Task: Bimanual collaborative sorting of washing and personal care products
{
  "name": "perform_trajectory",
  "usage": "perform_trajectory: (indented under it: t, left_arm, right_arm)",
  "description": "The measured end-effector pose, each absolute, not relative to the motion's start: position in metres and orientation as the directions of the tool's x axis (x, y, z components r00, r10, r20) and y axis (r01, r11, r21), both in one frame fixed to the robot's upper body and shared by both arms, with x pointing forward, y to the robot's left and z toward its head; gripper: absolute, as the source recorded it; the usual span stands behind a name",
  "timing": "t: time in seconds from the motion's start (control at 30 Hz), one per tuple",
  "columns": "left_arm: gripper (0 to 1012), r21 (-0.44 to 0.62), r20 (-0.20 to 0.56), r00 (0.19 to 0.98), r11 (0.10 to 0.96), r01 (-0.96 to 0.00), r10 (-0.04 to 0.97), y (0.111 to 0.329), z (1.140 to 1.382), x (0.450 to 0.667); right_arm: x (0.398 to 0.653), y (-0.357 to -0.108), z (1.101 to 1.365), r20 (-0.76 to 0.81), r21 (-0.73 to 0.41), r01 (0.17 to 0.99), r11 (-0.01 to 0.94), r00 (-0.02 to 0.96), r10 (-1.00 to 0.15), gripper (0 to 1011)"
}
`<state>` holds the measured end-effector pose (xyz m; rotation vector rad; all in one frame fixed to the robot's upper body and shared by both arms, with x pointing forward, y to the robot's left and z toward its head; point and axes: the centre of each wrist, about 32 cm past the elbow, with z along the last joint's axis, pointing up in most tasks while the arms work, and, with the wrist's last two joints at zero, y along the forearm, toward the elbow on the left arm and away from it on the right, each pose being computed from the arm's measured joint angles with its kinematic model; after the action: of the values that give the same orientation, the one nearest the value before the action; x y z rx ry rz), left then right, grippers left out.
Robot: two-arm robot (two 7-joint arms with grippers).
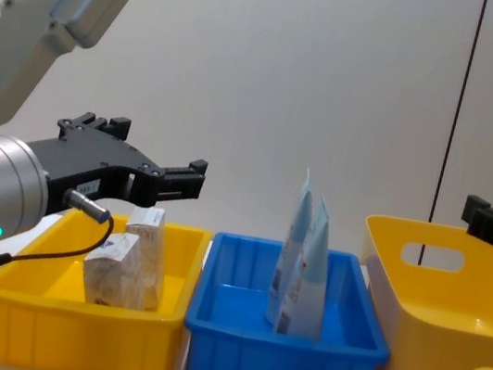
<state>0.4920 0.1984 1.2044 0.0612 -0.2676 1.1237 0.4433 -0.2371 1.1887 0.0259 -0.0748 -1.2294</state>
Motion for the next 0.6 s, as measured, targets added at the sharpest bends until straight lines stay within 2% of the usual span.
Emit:
perform_trajectory:
  t: [0.6]
  left_arm:
    - [1001, -0.086, 0.243, 0.404, 0.434, -0.897, 0.882, 0.1984, 1.2044, 0.492]
  right_arm:
    - [0.4433, -0.2371, 1.1887, 0.043, 0.06, 0.94, 0.335, 0.333, -0.942, 1003]
